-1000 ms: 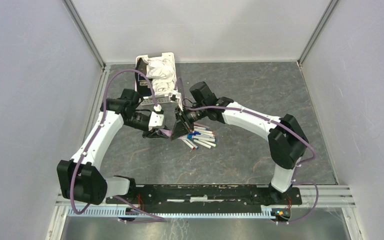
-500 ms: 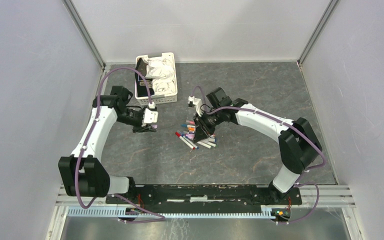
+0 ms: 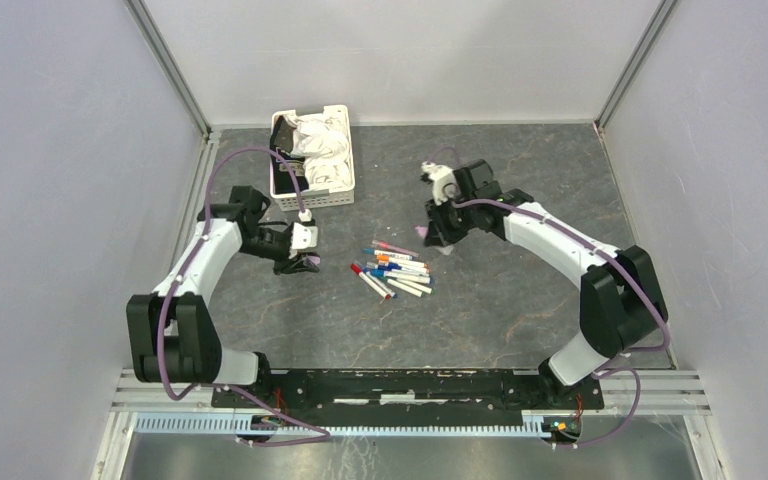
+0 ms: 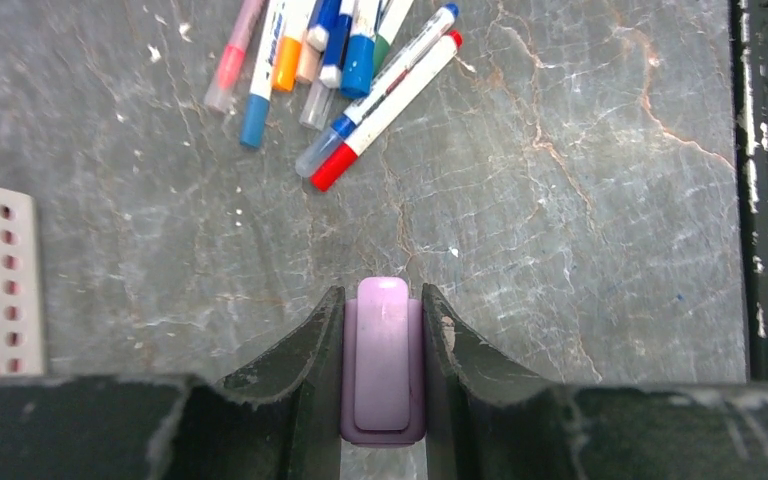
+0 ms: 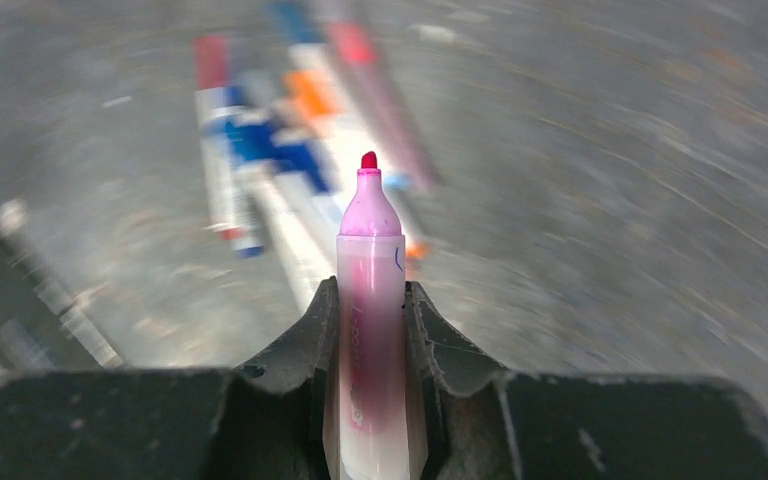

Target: Open the pen caps

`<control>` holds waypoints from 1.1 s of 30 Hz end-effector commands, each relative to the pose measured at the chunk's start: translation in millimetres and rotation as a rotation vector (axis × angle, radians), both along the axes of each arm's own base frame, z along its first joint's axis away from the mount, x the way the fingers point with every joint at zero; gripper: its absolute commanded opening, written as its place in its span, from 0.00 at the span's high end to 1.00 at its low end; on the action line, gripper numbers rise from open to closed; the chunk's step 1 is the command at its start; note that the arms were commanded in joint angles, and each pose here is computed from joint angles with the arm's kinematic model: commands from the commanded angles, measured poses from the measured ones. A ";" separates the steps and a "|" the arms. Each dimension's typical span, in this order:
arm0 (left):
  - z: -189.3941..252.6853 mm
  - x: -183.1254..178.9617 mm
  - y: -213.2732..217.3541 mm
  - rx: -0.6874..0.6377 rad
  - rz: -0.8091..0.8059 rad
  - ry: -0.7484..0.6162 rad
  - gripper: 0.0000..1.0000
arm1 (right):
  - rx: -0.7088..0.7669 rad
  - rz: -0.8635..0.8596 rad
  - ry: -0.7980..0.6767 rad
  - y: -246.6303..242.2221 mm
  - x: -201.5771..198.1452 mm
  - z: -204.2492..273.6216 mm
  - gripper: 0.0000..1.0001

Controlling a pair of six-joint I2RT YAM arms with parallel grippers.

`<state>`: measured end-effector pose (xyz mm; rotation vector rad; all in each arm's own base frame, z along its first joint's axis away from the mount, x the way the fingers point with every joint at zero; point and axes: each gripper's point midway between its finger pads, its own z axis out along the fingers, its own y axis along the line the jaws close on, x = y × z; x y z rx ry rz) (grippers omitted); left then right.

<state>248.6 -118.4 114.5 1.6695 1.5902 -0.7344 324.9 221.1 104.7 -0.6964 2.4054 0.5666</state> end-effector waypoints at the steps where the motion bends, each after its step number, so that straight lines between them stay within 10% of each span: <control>1: -18.6 41.8 -0.5 -0.026 0.140 -0.016 0.89 | -0.181 -0.333 -0.094 -71.8 30.0 -23.2 1.00; 11: -38.0 71.8 12.0 0.012 0.379 0.079 0.54 | -0.232 -0.411 -0.047 -97.0 6.5 -83.7 0.97; 19: -23.0 83.7 13.9 -0.029 0.512 0.120 0.08 | -0.239 -0.421 -0.078 -103.9 1.0 -75.8 0.51; 23: 10.8 86.9 12.5 -0.072 0.544 0.118 0.00 | -0.181 -0.414 -0.162 -96.3 13.9 -36.6 0.37; 33: 104.5 96.9 35.4 -0.155 0.709 0.151 0.00 | -0.116 -0.087 -0.253 9.0 28.6 12.2 0.38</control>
